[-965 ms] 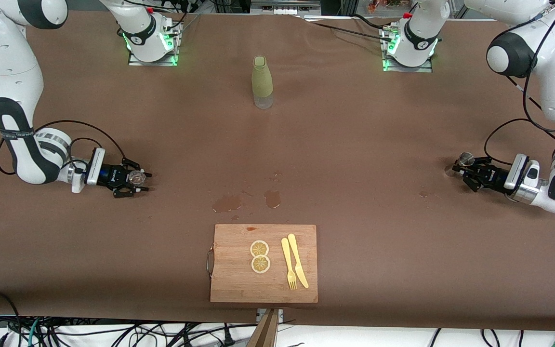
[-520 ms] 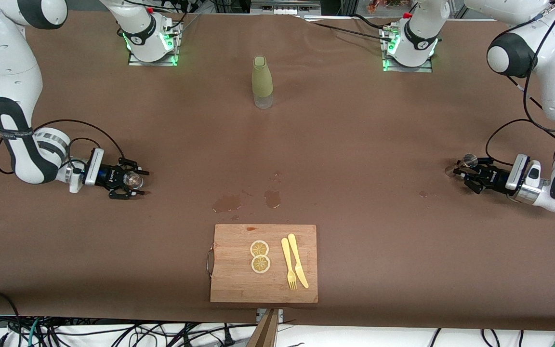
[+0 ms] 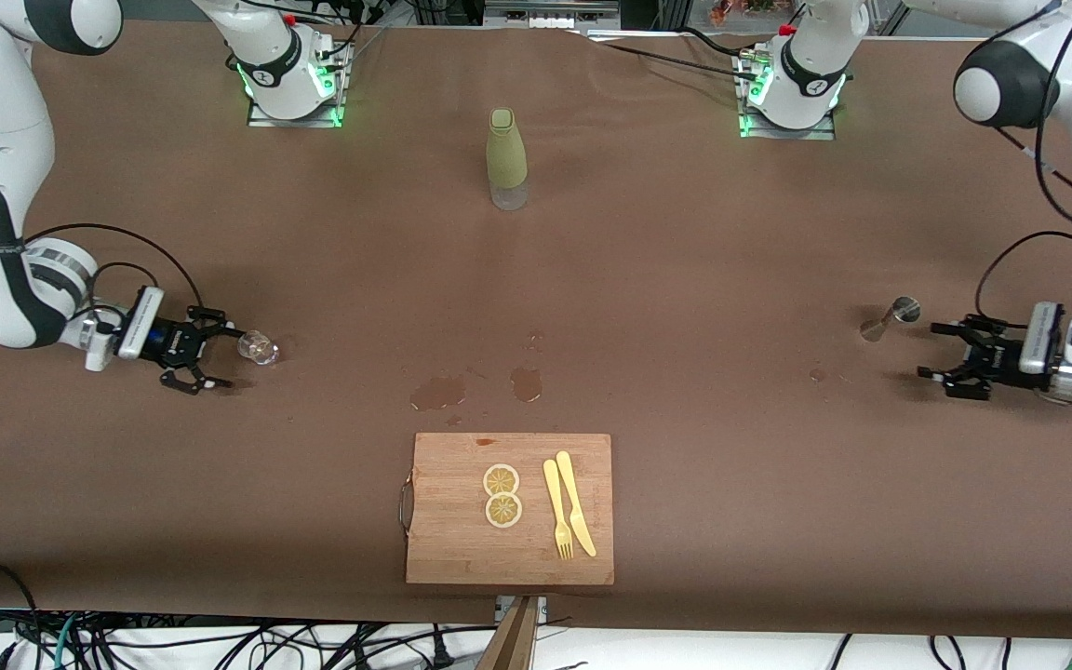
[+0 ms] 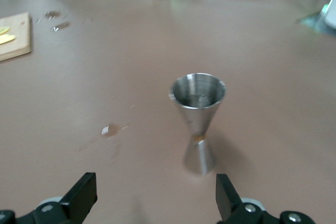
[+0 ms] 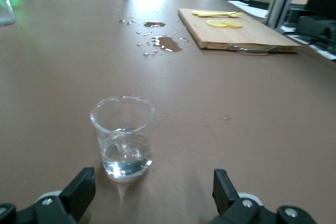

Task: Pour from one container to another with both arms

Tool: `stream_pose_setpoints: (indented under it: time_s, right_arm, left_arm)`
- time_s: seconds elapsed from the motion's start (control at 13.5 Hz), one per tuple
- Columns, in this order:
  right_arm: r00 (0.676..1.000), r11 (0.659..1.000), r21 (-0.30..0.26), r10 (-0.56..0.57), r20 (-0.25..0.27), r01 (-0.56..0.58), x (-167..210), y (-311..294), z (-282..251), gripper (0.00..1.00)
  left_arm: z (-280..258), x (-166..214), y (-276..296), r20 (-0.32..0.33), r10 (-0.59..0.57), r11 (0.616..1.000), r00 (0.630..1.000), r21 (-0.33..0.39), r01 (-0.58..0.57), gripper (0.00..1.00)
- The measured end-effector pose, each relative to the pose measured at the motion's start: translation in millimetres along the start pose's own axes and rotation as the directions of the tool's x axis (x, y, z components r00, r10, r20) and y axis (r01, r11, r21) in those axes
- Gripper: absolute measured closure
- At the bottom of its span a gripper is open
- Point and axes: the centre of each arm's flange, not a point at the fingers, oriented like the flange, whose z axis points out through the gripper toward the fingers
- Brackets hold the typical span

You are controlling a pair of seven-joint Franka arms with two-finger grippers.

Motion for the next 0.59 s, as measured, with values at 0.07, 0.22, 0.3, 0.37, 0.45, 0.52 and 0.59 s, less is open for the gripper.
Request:
stream_pose_setpoints:
  time_s: [0.07, 0.22, 0.3, 0.37, 0.45, 0.52, 0.59]
  right_arm:
    - [1.000, 1.000, 0.001, 0.022, 0.012, -0.022, 7, 8, -13, 0.00]
    - [0.994, 0.996, 0.012, 0.089, 0.063, -0.090, 31, 28, -41, 0.00]
    - [0.986, 0.991, 0.013, 0.133, 0.098, -0.135, 49, 39, -55, 0.00]
    - [0.974, 0.983, 0.008, 0.182, 0.134, -0.184, 68, 50, -69, 0.00]
    - [0.957, 0.971, -0.006, 0.237, 0.170, -0.239, 90, 59, -84, 0.00]
    - [0.935, 0.956, -0.025, 0.291, 0.204, -0.292, 113, 67, -98, 0.00]
    - [0.907, 0.938, -0.049, 0.346, 0.241, -0.344, 137, 74, -111, 0.00]
  left_arm:
    - [-25, 18, -9, 0.081, 0.013, 1.000, 0.997, 0.016, -0.014, 0.00]
    - [-62, 56, -22, 0.211, 0.026, 0.999, 0.977, 0.022, -0.031, 0.00]
    - [-75, 76, -29, 0.257, 0.036, 0.999, 0.966, 0.026, -0.044, 0.00]
    - [-87, 96, -37, 0.298, 0.047, 0.998, 0.954, 0.035, -0.060, 0.00]
    - [-99, 119, -48, 0.339, 0.061, 0.996, 0.939, 0.047, -0.082, 0.00]
    - [-110, 143, -60, 0.387, 0.070, 0.993, 0.919, 0.057, -0.100, 0.00]
    - [-121, 171, -71, 0.446, 0.062, 0.994, 0.893, 0.055, -0.096, 0.00]
